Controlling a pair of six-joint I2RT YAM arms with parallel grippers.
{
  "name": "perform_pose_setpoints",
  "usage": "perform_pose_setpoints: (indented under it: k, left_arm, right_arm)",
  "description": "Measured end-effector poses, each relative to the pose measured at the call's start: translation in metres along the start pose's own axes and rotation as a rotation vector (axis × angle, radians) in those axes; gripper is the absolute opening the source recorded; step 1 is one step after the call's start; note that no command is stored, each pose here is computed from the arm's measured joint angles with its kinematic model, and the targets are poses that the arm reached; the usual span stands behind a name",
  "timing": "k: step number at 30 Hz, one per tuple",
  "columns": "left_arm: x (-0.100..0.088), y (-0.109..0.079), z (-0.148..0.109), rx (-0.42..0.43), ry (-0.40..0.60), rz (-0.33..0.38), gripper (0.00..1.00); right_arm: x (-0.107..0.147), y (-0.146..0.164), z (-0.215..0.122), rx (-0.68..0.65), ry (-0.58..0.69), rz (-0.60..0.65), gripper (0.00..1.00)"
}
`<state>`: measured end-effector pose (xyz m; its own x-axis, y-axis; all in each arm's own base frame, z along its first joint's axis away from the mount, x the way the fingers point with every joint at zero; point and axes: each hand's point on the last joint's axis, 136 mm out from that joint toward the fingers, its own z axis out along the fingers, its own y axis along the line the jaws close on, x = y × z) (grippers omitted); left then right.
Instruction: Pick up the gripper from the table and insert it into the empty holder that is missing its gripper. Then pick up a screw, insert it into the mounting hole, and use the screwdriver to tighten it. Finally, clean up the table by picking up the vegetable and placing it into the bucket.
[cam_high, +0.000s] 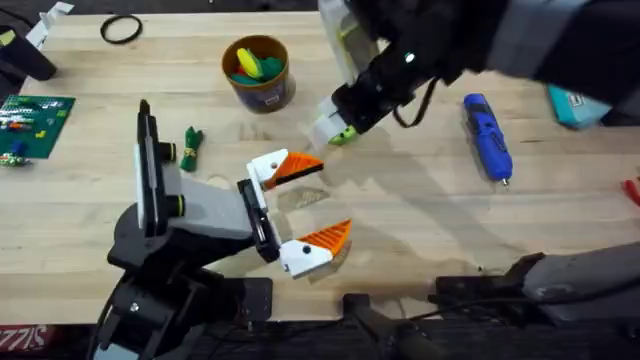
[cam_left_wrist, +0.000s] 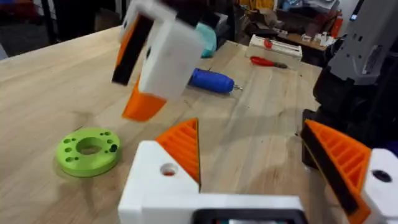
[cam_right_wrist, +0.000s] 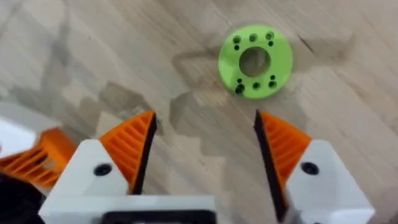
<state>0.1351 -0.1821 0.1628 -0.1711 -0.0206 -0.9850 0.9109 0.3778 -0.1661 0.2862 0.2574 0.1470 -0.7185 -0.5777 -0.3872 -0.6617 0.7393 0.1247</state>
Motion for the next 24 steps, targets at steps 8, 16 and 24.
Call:
perform_pose_setpoints:
  k: [8,16,24]
  left_arm:
    - [0.0,0.0,0.0,0.0,0.0,0.0,0.986]
    - [0.0,0.0,0.0,0.0,0.0,0.0,0.986]
    - [0.0,0.0,0.0,0.0,0.0,0.0,0.986]
  right_arm:
    - [-0.004,-0.004,0.043,-0.009,0.023,0.018,0.441]
    - [0.008,-0.018,0.079,0.019,0.101,0.037,0.461]
    - [0.005,-0.029,0.081,0.076,0.09,0.035,0.482]
